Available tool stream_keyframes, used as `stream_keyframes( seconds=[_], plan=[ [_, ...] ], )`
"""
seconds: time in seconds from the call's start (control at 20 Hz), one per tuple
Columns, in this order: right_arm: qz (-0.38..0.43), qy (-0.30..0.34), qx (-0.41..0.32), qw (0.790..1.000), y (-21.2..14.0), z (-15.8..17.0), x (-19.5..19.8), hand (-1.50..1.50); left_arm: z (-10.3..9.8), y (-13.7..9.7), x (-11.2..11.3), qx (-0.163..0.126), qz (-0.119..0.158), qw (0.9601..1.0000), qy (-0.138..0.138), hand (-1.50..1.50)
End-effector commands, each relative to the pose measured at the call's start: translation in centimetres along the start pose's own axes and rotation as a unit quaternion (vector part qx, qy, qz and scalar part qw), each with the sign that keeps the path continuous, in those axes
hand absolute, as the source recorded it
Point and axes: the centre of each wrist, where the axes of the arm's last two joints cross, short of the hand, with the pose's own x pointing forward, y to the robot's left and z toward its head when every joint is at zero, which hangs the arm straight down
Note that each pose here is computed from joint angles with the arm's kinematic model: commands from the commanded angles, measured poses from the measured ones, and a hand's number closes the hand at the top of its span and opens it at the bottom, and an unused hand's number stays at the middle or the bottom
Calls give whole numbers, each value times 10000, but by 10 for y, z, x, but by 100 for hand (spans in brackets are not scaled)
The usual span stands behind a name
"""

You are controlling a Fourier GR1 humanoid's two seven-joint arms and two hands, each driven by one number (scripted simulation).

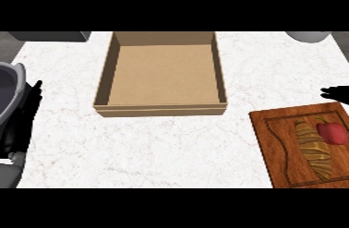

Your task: Pick the bell pepper from the cutting board and place it in the cardboard box

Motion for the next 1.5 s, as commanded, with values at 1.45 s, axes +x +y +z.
stream_keyframes(
  seconds=[1.45],
  plan=[
    [406, -51, 641, 9971, 11, -39, 57, -150, 1, 10, 5, 74, 67, 9999, 38, 0]
  ],
)
